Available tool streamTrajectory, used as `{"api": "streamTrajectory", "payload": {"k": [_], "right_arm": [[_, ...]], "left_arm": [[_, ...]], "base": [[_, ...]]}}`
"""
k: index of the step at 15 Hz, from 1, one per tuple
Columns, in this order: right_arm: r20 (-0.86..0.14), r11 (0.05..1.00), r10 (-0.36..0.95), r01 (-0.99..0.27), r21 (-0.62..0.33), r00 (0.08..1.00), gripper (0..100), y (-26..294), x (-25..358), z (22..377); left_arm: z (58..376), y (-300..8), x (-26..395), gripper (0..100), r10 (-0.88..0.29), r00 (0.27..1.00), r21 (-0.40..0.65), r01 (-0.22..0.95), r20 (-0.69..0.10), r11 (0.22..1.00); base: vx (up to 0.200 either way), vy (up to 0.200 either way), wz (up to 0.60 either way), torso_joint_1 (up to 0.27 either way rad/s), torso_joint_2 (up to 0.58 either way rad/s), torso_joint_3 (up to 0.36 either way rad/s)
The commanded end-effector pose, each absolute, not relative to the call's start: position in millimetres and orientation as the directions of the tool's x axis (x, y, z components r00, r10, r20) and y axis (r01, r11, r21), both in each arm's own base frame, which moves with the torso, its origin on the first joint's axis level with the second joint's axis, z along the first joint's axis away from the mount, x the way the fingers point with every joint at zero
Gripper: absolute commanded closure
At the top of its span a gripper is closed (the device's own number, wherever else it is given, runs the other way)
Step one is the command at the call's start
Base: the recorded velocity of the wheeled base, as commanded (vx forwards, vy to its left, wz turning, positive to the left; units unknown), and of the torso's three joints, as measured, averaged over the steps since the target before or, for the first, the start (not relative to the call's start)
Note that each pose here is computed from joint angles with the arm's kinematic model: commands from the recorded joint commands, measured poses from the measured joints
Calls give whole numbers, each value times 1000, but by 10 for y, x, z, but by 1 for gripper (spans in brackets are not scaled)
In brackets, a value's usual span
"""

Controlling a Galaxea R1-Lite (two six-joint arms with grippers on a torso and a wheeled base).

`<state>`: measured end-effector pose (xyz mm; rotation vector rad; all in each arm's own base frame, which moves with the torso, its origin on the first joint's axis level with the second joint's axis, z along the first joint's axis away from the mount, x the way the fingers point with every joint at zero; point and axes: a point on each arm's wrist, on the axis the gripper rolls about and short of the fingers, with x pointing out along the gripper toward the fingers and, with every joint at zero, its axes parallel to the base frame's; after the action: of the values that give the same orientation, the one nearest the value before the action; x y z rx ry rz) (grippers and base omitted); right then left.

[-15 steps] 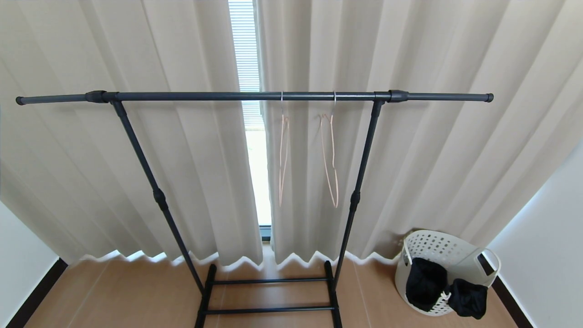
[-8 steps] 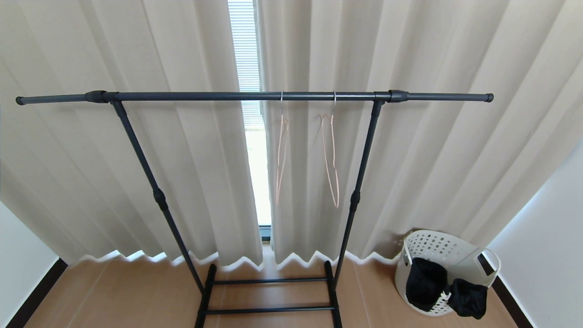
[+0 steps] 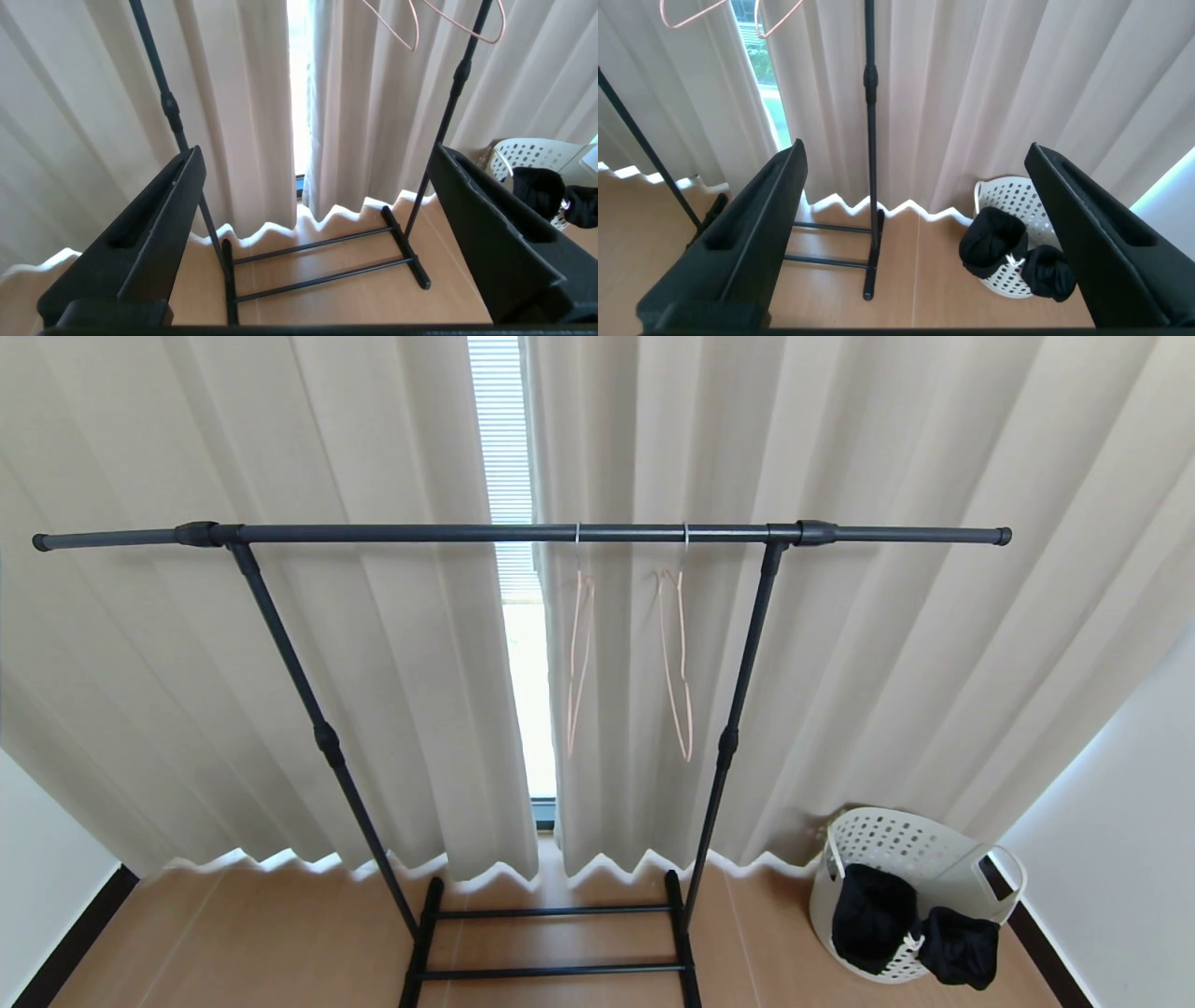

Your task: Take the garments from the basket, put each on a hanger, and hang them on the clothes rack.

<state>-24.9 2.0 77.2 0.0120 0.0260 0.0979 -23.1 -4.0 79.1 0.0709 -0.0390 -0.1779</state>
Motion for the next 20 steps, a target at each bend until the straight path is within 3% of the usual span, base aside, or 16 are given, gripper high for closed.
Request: {"api": "streamTrajectory", "payload": {"k": [1, 20], "right_arm": [[-26, 995, 100, -99, 13, 995, 0, 20, -249, 771], [-26, 995, 98, -98, 12, 995, 0, 21, -248, 771]], "left_arm": [[792, -40, -230, 0, -179, 983, 73, 176, 32, 982], [792, -40, -230, 0, -179, 983, 73, 176, 32, 982]], "base": [[0, 0, 0, 0, 0, 0], [0, 0, 0, 0, 0, 0]]}}
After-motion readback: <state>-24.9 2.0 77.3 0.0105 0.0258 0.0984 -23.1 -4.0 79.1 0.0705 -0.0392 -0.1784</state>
